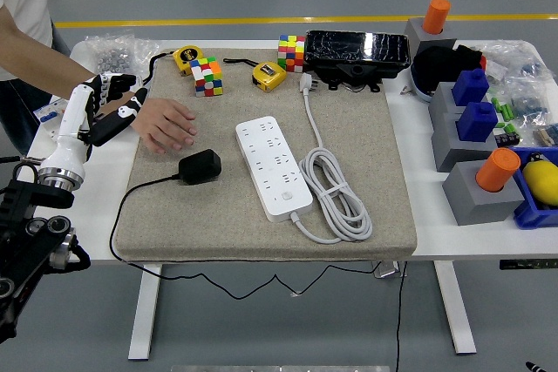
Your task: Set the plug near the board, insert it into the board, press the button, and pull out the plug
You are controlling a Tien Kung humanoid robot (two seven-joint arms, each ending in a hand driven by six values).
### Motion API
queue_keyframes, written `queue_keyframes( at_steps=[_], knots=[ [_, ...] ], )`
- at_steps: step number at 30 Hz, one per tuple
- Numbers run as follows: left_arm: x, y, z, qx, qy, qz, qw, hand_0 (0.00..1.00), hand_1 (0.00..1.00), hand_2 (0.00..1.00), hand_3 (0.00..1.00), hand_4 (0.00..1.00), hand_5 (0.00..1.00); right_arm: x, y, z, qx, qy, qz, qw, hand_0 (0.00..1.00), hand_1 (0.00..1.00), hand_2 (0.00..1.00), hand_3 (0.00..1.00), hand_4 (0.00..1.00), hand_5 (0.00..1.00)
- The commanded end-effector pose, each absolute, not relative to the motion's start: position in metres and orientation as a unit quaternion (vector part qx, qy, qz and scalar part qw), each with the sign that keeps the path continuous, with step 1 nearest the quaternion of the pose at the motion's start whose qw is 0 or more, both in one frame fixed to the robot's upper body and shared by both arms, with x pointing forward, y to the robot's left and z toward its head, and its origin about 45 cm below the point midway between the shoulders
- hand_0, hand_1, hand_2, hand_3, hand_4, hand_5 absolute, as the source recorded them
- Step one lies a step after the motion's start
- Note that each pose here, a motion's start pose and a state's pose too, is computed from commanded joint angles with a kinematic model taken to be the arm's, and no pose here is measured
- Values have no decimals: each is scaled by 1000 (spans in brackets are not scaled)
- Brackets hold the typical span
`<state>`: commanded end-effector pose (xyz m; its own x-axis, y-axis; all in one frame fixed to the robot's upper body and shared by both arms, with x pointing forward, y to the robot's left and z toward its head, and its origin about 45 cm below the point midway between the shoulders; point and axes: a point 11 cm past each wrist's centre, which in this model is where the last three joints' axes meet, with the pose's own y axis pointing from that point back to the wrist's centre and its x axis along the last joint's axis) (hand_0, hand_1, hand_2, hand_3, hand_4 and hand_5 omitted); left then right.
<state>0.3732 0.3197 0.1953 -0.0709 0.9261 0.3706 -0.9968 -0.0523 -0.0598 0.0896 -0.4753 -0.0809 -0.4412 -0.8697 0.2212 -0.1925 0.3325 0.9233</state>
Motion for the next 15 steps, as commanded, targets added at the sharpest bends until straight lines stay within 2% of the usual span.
queue_keyframes(
  at_steps=[15],
  knots=[
    [376, 302, 186, 133, -156, 692, 692, 756, 750, 719, 662, 740, 441, 82, -482, -79, 361, -731, -436, 381, 536, 650, 645, 559, 898, 420]
  ],
)
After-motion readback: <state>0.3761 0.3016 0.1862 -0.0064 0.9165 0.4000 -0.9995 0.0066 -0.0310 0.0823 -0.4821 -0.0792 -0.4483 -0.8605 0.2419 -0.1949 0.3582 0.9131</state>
